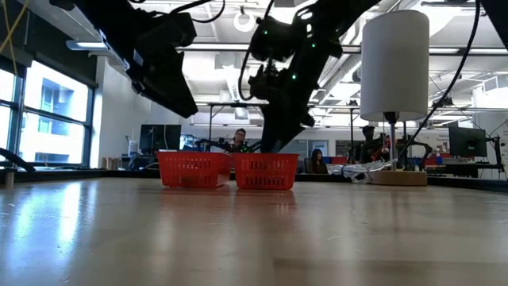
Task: Pick & Place Office items
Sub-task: Put the light blue digital clock into the right red bin, then put the pink charger adapter into the left red bin
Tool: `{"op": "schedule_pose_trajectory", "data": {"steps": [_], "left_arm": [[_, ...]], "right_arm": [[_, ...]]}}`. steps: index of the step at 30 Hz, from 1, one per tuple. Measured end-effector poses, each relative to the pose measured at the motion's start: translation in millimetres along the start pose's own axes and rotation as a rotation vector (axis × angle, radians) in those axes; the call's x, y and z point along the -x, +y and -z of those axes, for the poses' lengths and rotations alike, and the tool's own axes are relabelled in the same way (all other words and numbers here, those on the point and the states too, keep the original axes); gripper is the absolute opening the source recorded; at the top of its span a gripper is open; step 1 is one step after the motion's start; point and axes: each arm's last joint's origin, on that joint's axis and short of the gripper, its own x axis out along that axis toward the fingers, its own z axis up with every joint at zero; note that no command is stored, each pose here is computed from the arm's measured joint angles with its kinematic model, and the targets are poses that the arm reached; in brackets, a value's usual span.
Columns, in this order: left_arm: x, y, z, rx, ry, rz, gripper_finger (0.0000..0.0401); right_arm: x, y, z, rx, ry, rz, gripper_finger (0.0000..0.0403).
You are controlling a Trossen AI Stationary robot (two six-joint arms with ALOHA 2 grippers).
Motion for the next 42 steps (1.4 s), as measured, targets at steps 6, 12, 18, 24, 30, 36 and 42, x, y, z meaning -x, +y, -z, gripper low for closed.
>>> {"op": "schedule_pose_trajectory", "data": {"steps": [6, 12, 18, 24, 30, 36, 42], "left_arm": [[1, -2, 1, -0.002, 0.001, 0.008, 0.0199], [2, -4, 2, -0.006, 0.003, 0.014, 0.0199], [2, -4, 3, 0.002, 0.005, 0.014, 0.0199], [3, -6, 4, -0.005, 0.007, 0.021, 0.0199], [15, -6, 2, -0.015, -0.012, 0.049, 0.0199], [40, -18, 10, -0.209, -0.03, 0.129, 0.0199], [60, -39, 26, -0.367, -0.053, 0.219, 0.0199]], "right_arm": [[-9, -4, 1, -0.014, 0.034, -0.05, 0.017], [-15, -3, 1, -0.007, 0.029, -0.037, 0.0198], [-14, 0, -4, 0.01, -0.027, -0.056, 0.0201], [-9, 2, -8, 0.029, -0.077, -0.067, 0.0203], [8, 17, -7, 0.073, -0.107, -0.085, 0.0203], [43, 48, 2, 0.151, -0.23, 0.075, 0.0203], [69, 86, 20, 0.219, -0.291, 0.068, 0.0204]]}}
